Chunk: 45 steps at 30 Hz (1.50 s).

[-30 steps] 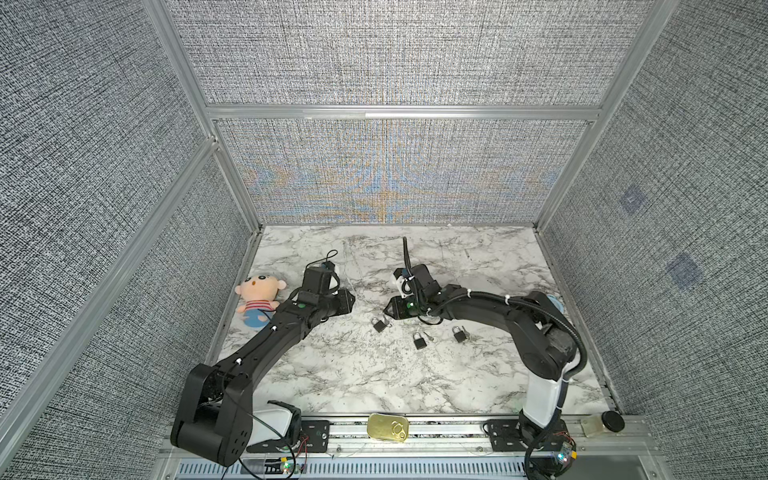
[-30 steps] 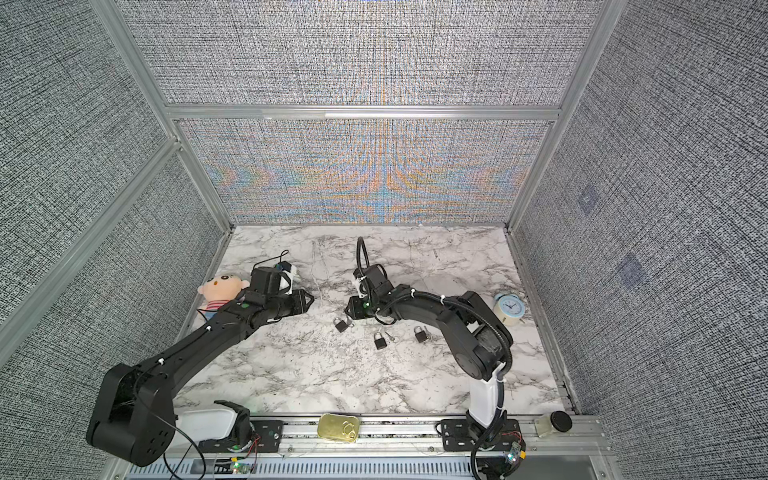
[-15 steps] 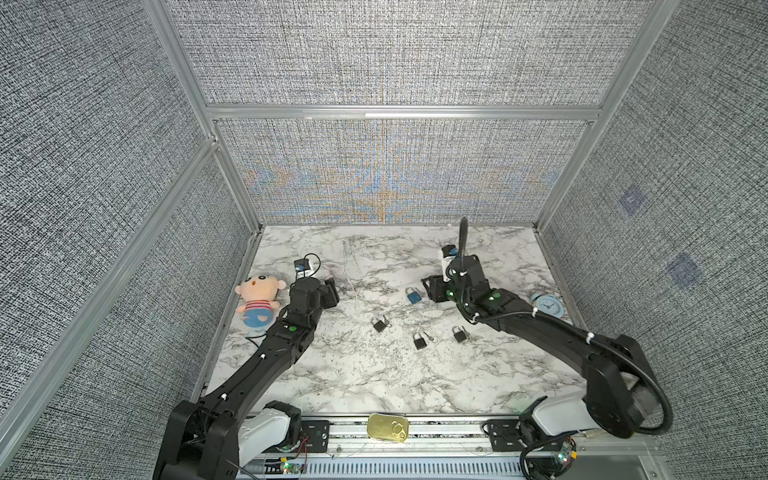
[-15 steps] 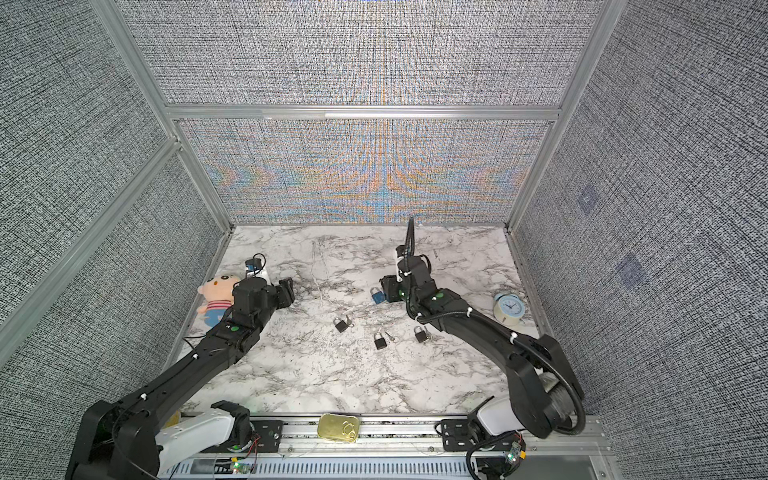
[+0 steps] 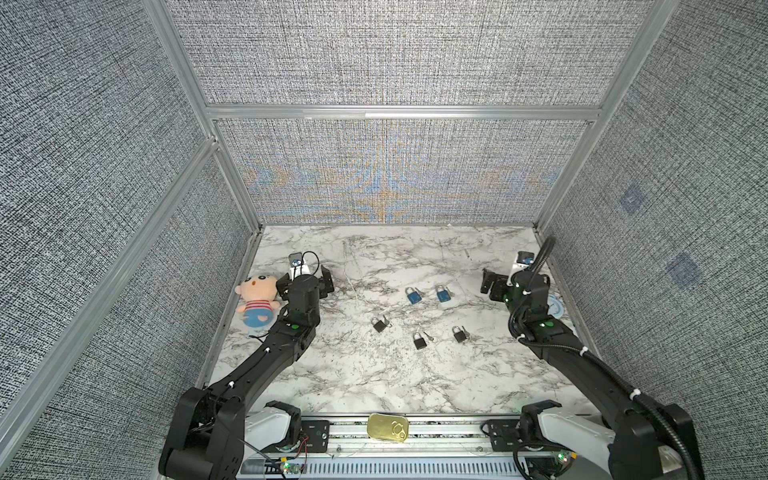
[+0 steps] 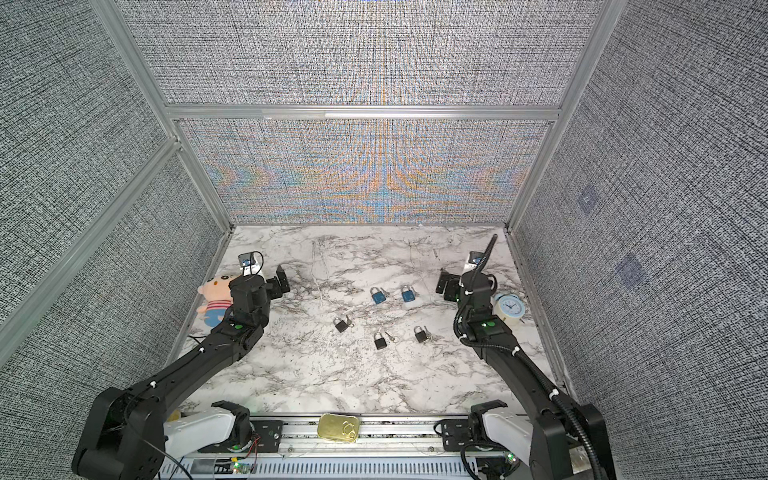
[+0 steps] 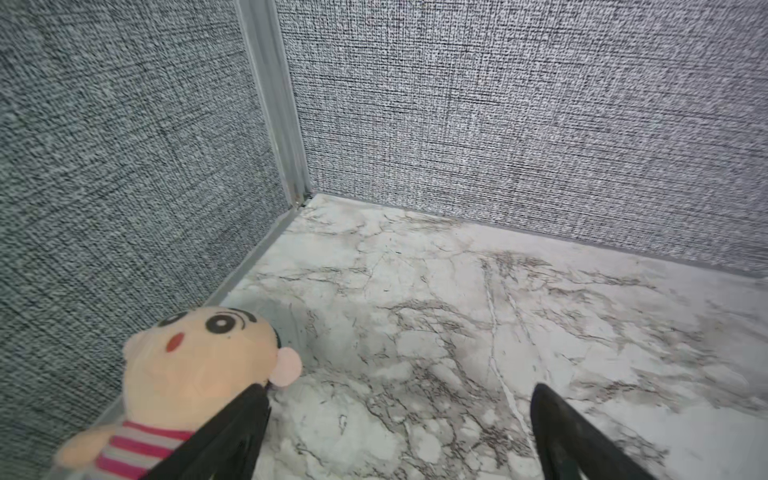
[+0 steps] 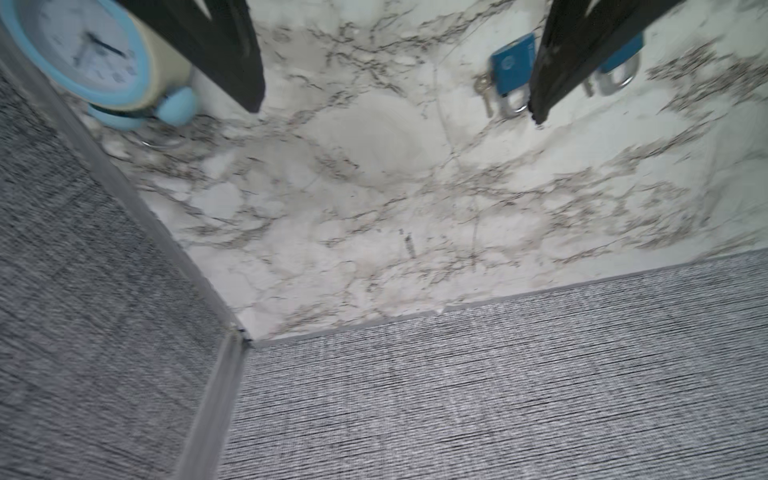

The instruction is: Lock with the key

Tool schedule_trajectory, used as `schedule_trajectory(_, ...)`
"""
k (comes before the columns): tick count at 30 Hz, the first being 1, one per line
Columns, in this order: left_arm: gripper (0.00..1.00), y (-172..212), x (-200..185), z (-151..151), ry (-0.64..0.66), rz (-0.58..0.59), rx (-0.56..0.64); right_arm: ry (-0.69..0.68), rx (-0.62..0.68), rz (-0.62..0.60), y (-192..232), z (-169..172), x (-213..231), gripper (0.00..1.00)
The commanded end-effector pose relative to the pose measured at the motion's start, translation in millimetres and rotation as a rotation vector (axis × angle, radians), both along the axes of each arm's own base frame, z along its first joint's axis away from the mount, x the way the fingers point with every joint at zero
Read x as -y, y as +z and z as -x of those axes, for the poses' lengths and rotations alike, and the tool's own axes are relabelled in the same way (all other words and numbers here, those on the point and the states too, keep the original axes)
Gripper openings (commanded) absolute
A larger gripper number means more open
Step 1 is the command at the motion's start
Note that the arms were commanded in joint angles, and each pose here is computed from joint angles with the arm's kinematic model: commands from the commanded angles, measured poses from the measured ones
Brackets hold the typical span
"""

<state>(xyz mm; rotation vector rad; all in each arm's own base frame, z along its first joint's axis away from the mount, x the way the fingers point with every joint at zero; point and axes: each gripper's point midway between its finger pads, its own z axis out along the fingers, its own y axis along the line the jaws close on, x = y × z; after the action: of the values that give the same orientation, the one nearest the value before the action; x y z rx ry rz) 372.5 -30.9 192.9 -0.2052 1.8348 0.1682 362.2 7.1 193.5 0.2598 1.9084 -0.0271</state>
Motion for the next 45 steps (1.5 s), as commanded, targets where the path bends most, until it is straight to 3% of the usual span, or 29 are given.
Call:
schedule_trajectory(1,0.99,5.9,-25.4,4.0,0.090,-0.099,0.044,-0.123,0.074,0.046,-2.4,7.2,36.8,0.99)
schedule_trajectory(7,0.99,-1.9,-51.2,30.5,0.098,-0.099,0.161,-0.179,0.119,0.169,-39.7,15.9,60.9,0.99)
schedule_trajectory(11,0.99,-10.4,-56.2,40.5,0.070,-0.069,0.234,-0.169,0.115,0.172,-61.8,7.6,61.1,0.99)
schedule_trajectory(24,0.99,-47.2,-38.4,28.9,-0.088,-0.120,0.237,-0.082,0.116,0.103,-89.5,-9.5,56.9,0.99)
schedule_trajectory(27,0.99,-53.2,-38.9,24.8,-0.092,-0.131,0.249,-0.064,0.097,0.094,-91.0,-12.7,55.6,0.99)
schedule_trajectory(32,0.99,-64.5,-38.6,8.8,-0.131,-0.089,0.171,-0.061,0.076,0.100,-92.7,-17.2,55.3,0.99)
schedule_trajectory(45,0.99,-63.7,-38.8,10.3,-0.133,-0.088,0.176,-0.060,0.077,0.102,-92.2,-17.5,55.2,0.99)
